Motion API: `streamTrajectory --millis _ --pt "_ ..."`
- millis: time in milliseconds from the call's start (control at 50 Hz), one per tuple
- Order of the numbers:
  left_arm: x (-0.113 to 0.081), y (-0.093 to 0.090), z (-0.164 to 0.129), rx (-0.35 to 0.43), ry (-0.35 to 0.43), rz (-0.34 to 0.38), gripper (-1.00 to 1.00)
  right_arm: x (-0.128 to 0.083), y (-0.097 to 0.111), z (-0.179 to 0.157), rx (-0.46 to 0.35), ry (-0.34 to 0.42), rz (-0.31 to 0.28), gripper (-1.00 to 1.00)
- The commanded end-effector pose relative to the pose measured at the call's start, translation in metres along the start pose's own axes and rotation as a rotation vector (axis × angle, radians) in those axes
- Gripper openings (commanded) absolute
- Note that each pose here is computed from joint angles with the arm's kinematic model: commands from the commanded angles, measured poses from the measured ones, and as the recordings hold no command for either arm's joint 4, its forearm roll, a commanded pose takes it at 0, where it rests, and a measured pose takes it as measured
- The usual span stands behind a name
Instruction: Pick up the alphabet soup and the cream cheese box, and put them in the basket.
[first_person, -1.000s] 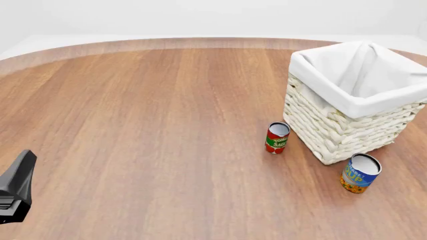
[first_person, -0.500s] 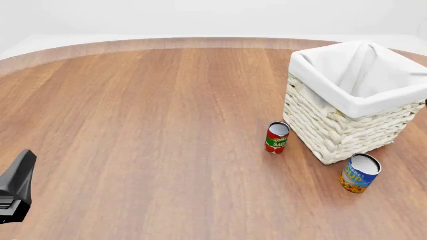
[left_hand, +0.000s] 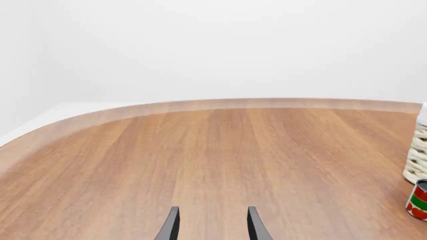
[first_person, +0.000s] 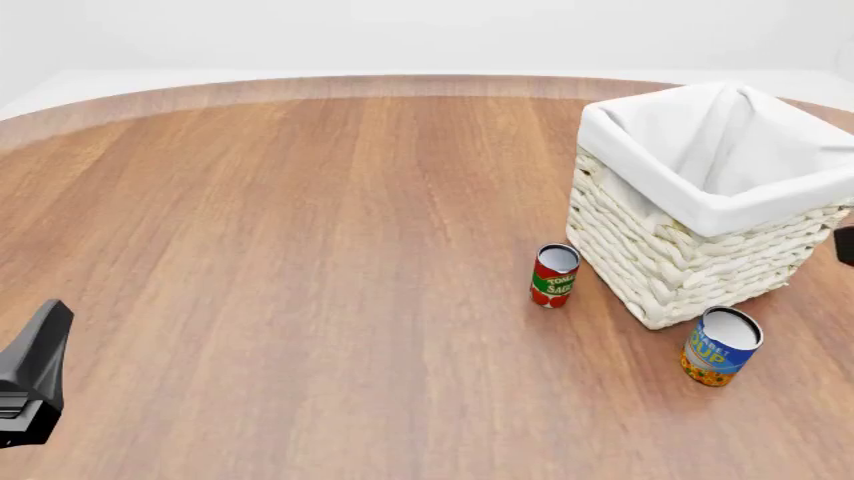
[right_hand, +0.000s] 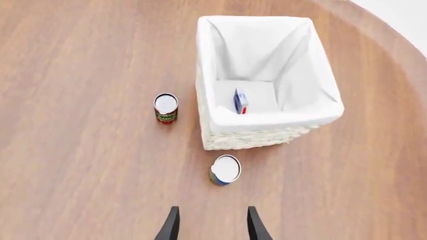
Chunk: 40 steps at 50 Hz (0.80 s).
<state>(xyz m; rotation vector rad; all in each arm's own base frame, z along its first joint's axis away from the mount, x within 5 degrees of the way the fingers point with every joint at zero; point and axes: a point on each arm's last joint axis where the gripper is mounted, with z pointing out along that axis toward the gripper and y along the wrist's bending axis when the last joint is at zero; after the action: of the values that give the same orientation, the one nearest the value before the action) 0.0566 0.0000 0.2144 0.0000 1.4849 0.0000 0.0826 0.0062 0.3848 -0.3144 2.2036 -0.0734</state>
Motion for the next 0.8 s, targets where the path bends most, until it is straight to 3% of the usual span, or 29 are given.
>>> streamTrajectory --millis 20,440,800 --pt "0.000 0.000 0.000 0.000 0.000 0.000 1.00 0.016 0.004 0.007 -0.006 0.010 0.012 1.00" --pt "0.000 0.000 0.000 0.000 0.000 0.000 1.00 0.042 0.009 0.014 -0.004 -0.012 0.049 1.00" --pt "0.000 0.000 0.000 0.000 0.000 0.000 1.00 0.062 0.012 0.034 0.013 0.022 0.066 1.00"
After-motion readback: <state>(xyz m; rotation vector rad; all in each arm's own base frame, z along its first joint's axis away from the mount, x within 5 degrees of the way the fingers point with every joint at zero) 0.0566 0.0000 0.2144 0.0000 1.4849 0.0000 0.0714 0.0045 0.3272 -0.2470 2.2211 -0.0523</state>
